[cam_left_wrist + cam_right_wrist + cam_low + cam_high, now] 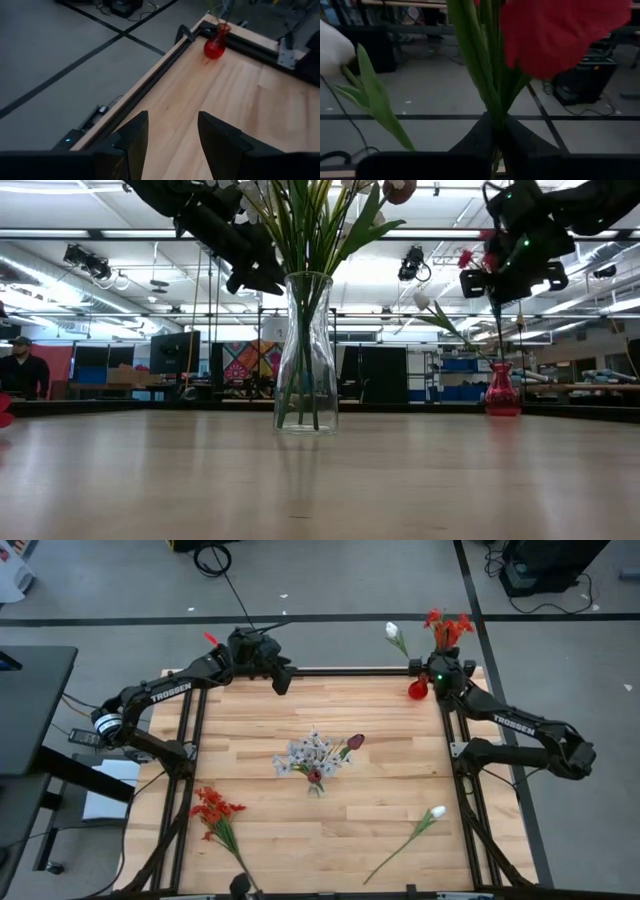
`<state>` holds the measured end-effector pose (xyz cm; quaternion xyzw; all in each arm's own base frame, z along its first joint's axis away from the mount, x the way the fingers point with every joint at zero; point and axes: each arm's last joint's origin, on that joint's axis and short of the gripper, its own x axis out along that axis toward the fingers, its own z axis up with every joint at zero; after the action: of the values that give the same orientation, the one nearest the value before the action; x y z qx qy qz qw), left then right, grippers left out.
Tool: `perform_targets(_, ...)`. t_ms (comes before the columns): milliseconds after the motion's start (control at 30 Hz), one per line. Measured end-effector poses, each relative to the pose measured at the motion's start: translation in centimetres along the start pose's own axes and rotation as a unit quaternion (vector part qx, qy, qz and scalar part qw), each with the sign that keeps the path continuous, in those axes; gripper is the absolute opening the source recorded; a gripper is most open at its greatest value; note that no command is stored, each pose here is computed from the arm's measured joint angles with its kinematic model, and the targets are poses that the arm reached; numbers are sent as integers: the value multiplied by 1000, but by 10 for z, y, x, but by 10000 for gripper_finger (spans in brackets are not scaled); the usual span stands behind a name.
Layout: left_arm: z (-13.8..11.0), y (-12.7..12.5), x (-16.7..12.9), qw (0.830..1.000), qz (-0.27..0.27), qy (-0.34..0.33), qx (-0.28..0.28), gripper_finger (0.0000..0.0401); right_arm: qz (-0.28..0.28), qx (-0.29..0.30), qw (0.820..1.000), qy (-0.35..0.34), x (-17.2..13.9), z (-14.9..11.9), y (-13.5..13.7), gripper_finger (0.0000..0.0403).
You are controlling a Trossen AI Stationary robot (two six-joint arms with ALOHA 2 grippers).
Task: Sort flowers into vase by color
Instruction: Put the right orange flowers into the red vase
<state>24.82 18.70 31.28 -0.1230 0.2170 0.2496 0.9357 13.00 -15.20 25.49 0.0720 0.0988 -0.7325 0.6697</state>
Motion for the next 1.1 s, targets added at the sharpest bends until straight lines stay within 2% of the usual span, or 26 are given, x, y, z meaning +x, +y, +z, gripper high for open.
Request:
perform_targets(133, 0, 2, 0, 1000, 20, 0, 12, 176, -9, 3, 1000, 11, 4, -6, 5, 62)
perform_targets(267, -1, 8, -1, 999, 32, 8, 5, 176, 42, 30, 997, 55, 5, -14, 9, 90)
perform_targets(367, -4, 14, -2, 999, 40, 20, -1, 176, 56, 52, 991, 106, 6, -24, 8, 112)
perform_targets(633, -15, 17, -4, 996, 46, 79, -3, 176, 54, 153, 958, 236, -3, -40, -5, 150)
perform_targets(767, -19, 17, -5, 994, 46, 99, -5, 176, 25, 214, 931, 294, -12, -28, -14, 152)
perform_targets(867, -20, 17, -5, 993, 46, 106, -5, 176, 26, 217, 922, 318, -18, -11, -17, 153)
perform_targets(967, -22, 16, -5, 993, 36, 116, -6, 176, 48, 229, 916, 326, -24, 11, -18, 153)
perform_targets(1100, -28, 16, -7, 989, 26, 148, -16, 176, 109, 250, 899, 342, -32, 37, -15, 153)
